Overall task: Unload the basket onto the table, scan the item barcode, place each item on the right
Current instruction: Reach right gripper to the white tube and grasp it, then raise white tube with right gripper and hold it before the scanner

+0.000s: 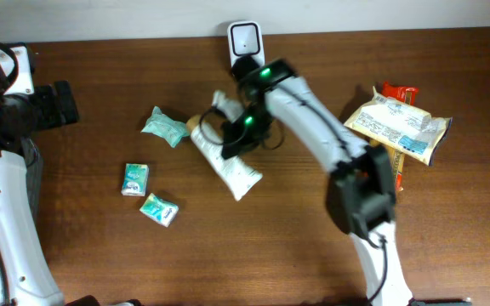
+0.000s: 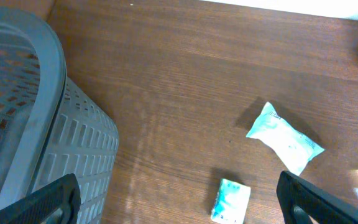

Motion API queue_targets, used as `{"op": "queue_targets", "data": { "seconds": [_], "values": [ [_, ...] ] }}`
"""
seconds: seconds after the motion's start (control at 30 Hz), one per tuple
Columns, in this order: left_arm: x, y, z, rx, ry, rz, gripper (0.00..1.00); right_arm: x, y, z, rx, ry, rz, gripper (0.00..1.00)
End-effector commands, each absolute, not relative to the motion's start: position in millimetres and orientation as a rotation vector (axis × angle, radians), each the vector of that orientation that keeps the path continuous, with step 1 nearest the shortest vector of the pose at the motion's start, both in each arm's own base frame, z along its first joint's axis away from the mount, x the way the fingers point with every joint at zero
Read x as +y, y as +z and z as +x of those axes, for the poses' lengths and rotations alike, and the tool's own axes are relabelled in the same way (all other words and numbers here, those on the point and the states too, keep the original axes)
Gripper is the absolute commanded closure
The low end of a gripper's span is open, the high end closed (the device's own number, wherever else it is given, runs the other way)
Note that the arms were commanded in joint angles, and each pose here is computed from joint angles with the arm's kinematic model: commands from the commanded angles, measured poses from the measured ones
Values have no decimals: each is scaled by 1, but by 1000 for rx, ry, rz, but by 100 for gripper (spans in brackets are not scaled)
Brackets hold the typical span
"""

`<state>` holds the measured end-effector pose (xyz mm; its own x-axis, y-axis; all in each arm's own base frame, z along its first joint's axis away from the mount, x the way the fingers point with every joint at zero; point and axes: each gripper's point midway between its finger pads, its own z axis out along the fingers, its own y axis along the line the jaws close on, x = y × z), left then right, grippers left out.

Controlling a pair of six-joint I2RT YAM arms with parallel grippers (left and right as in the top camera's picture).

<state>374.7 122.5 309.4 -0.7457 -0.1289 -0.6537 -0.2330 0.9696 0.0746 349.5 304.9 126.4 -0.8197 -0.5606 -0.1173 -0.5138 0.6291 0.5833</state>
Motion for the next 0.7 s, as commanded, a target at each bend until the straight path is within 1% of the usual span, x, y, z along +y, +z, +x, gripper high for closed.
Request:
{"op": "queue_targets", "data": {
  "seconds": [0.0,0.03,0.1,0.2,0.27,0.33,0.4,0.5,0.57,0.6,0.63,0.67],
  "values": [
    [124,313,374,2407,199,-267,1,276,182,344,-2875,-889,987,96],
    [124,313,374,2407,200,-267,1,270,182,345,-2881,-883,937,96],
    [124,313,374,2408,199,-267,1,259,167,356,-2904,-873,787,96],
    [124,313,374,2407,200,-267,1,246,114,377,-2982,-804,439,96],
    [124,313,374,2407,199,-267,1,244,75,378,-2983,-801,230,96],
    [124,313,374,2407,200,-267,1,244,44,377,-2983,-807,84,96],
    [124,313,374,2407,200,-267,1,243,26,376,-2994,-823,43,96],
    [124,313,374,2407,199,-267,1,242,22,375,-3000,-811,43,96],
    [124,313,374,2407,200,-267,1,242,22,376,-3002,-814,45,71],
    [124,313,374,2407,200,-267,1,242,22,377,-3002,-816,45,63],
    [124,313,374,2407,200,-267,1,242,21,376,-3000,-814,44,60],
    [124,313,374,2407,200,-267,1,243,15,374,-2981,-816,41,60]
  ]
}}
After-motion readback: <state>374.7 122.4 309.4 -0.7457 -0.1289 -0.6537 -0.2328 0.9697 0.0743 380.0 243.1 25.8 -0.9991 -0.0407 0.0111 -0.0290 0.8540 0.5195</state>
